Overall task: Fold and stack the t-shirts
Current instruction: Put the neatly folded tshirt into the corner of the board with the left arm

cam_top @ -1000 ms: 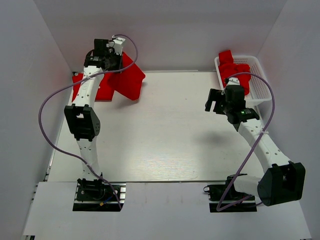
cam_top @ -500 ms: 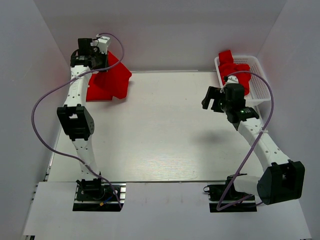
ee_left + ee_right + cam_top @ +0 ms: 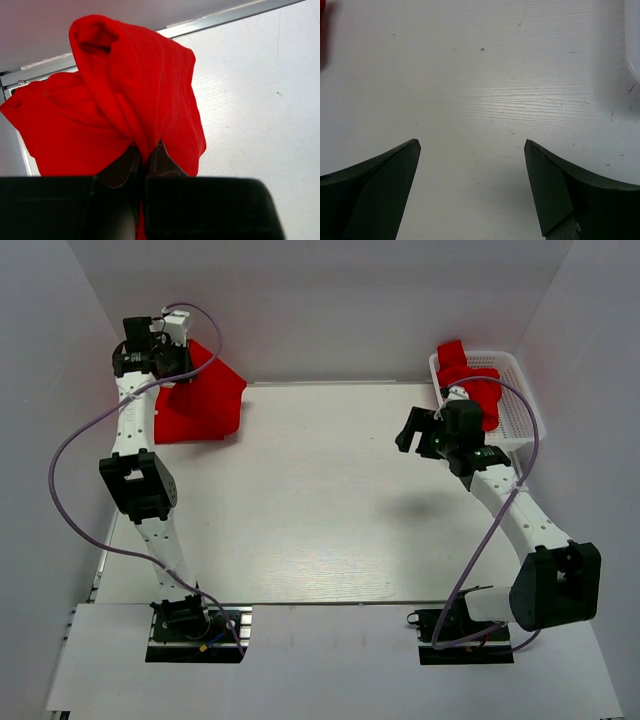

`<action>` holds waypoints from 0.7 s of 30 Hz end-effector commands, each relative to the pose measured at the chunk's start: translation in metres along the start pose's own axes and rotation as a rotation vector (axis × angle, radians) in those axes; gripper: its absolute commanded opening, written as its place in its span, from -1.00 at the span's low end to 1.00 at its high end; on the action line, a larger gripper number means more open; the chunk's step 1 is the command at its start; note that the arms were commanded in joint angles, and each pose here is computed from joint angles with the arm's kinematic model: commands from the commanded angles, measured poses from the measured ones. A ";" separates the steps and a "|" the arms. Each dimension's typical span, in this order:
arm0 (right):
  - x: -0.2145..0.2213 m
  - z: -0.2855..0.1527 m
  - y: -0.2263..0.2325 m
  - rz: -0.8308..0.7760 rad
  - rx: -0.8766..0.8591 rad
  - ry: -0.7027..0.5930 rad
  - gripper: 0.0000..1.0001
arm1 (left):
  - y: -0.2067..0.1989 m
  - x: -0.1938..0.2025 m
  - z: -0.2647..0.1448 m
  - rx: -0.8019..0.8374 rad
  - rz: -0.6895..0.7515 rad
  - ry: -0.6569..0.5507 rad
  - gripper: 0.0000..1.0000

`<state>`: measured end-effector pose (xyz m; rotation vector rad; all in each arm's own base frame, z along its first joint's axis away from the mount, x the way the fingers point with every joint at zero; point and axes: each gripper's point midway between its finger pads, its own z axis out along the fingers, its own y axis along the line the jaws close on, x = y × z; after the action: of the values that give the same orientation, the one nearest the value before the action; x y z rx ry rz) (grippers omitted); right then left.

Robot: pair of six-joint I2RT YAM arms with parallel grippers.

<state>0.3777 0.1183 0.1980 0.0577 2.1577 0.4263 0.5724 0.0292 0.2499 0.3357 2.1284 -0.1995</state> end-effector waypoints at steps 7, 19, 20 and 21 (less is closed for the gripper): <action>-0.030 0.001 0.011 0.008 -0.030 -0.063 0.81 | 0.044 -0.015 -0.015 -0.071 0.005 -0.083 -1.00; -0.029 0.012 0.008 0.016 -0.002 -0.031 0.81 | 0.106 0.042 0.038 -0.243 -0.069 -0.002 -1.00; -0.031 0.012 0.010 0.014 -0.006 -0.035 0.81 | 0.111 0.049 0.040 -0.264 -0.073 0.014 -1.00; -0.028 0.014 0.008 0.015 -0.003 -0.025 0.81 | 0.117 0.052 0.042 -0.295 -0.074 0.023 -1.00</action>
<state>0.3951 0.1230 0.1963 0.0669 2.1759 0.4289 0.6079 0.1187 0.1628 0.1482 2.2057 -0.0478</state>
